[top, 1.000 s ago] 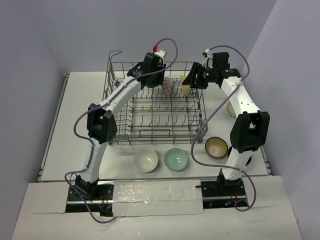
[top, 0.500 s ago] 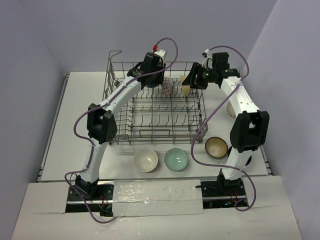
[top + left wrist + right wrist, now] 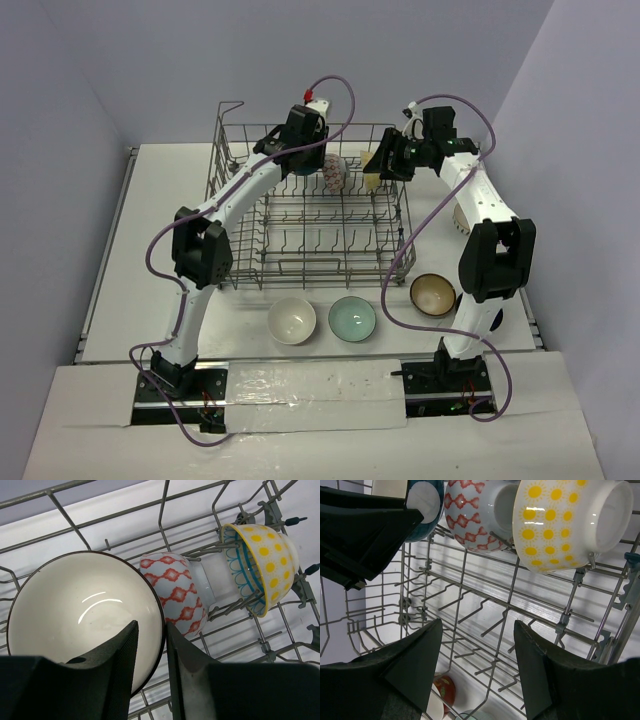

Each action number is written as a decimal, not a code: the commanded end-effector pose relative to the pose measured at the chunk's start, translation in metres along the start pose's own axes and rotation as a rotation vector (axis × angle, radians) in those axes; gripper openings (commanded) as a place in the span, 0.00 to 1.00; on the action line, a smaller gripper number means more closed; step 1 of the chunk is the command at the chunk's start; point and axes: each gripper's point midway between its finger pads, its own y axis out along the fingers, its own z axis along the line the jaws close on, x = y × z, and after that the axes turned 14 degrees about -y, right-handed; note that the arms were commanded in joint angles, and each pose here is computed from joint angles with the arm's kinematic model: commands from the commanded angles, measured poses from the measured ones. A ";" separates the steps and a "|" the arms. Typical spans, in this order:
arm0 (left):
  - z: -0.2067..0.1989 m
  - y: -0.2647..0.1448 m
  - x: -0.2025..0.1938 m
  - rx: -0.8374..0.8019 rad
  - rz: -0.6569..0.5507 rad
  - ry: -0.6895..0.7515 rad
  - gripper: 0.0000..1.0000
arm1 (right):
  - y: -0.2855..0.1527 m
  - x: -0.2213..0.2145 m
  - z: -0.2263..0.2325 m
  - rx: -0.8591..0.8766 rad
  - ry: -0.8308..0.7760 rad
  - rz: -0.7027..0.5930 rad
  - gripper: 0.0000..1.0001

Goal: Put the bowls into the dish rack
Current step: Pick up the bowl from the dish rack.

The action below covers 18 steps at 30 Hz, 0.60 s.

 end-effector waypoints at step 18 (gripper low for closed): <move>-0.023 -0.036 0.040 -0.035 -0.122 0.033 0.12 | 0.000 0.009 -0.001 0.007 -0.022 -0.015 0.67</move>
